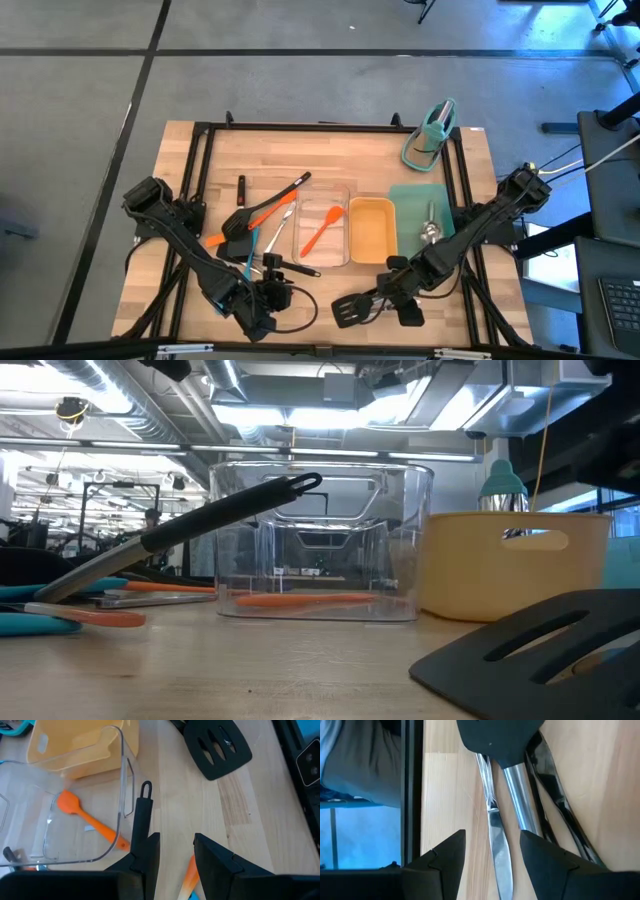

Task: Pick & Place Kitchen Items
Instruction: Put the silver table knife into the yellow bin

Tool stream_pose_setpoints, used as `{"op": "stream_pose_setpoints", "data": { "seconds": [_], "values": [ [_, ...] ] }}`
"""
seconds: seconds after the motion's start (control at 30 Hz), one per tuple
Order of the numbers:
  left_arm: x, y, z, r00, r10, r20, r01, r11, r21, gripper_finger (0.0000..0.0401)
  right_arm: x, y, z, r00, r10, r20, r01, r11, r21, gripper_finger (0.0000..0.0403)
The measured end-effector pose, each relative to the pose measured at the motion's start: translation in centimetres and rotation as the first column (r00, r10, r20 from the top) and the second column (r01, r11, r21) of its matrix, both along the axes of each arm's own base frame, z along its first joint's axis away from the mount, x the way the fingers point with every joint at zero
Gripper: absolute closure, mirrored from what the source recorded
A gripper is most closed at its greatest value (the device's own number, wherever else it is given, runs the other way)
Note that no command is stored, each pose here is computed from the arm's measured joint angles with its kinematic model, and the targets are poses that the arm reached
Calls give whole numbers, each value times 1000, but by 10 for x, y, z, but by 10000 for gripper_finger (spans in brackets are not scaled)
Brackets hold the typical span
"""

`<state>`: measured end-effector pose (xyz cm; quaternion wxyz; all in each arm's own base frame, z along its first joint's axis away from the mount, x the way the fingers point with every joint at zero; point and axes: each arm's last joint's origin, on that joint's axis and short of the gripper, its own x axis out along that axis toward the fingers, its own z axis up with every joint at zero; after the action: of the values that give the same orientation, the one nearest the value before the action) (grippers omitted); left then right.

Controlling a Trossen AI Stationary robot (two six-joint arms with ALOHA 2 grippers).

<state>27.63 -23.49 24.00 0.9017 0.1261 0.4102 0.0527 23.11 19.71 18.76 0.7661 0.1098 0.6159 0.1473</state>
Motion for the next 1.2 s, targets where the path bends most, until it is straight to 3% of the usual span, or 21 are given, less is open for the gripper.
{"op": "stream_pose_setpoints", "data": {
  "seconds": [0.43, 0.7, 1.03, 1.2],
  "values": [
    [-1, -1, 0, 1000, -4, 0, 4, 1000, 0, 285, 10, 9, 18, 992, 61, 112, -67, 997, 45, 210],
    [-1, -2, 0, 1000, -5, 0, 5, 1000, 0, 285, 5, 18, 13, 993, 74, 92, -79, 996, 44, 211],
    [-1, -1, 1, 1000, 0, 8, 0, 1000, -13, 285, 6, 34, -25, 997, 79, -20, -79, 997, 1, 275],
    [0, -10, 7, 998, -14, 65, 21, 995, -102, 285, 8, 42, -26, 999, 35, -8, -34, 998, 52, 300]
  ]
}}
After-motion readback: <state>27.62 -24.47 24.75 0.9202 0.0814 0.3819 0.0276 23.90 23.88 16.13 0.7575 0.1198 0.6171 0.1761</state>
